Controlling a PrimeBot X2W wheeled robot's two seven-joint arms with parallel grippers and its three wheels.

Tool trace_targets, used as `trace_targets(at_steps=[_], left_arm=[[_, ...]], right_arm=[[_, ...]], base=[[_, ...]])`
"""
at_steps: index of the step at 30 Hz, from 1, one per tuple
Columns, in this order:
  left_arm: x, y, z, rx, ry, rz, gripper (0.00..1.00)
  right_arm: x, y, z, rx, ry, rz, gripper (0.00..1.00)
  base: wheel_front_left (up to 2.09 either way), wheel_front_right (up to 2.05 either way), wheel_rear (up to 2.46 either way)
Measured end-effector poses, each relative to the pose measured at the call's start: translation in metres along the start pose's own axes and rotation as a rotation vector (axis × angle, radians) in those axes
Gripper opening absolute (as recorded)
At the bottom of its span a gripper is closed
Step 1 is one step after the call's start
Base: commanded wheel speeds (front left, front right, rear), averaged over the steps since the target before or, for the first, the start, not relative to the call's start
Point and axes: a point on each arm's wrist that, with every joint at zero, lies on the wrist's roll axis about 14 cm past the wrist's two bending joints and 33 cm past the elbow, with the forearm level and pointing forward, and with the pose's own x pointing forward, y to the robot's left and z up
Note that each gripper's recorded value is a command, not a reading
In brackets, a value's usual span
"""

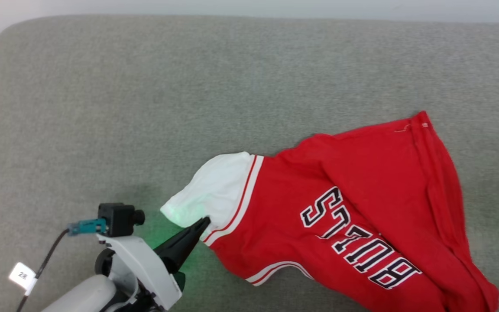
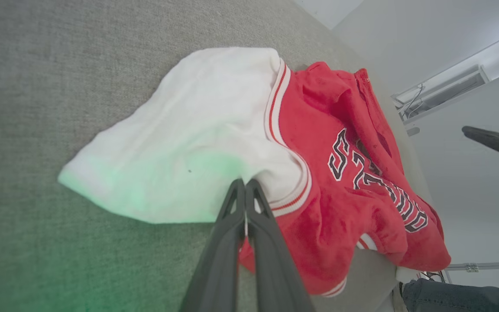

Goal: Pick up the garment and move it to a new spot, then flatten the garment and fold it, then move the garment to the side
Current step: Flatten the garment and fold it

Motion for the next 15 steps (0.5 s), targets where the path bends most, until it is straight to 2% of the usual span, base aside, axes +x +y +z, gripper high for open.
trace_targets(at_steps=[2, 4, 10, 15], left_arm=[[0.000, 0.000, 0.000, -0.002, -0.005, 0.001, 0.00], [0.001, 0.002, 0.000, -0.002, -0.010, 0.006, 0.00], [0.004, 0.008, -0.002, -0.017, -0.014, 0.020, 0.00], [0.008, 0.017, -0.004, -0.031, -0.012, 0.034, 0.00]], right_arm=[[0.014, 0.000, 0.021, -0.031, -0.059, -0.014, 1.00], [0.034, 0.011, 0.028, -0.051, -0.058, 0.013, 1.00], [0.090, 0.024, 0.036, -0.127, 0.027, 0.039, 1.00], [0.126, 0.022, 0.042, -0.164, 0.080, 0.038, 1.00]], base=[[0.00, 0.00, 0.00], [0.00, 0.00, 0.00], [0.00, 0.00, 0.00], [0.00, 0.00, 0.00]])
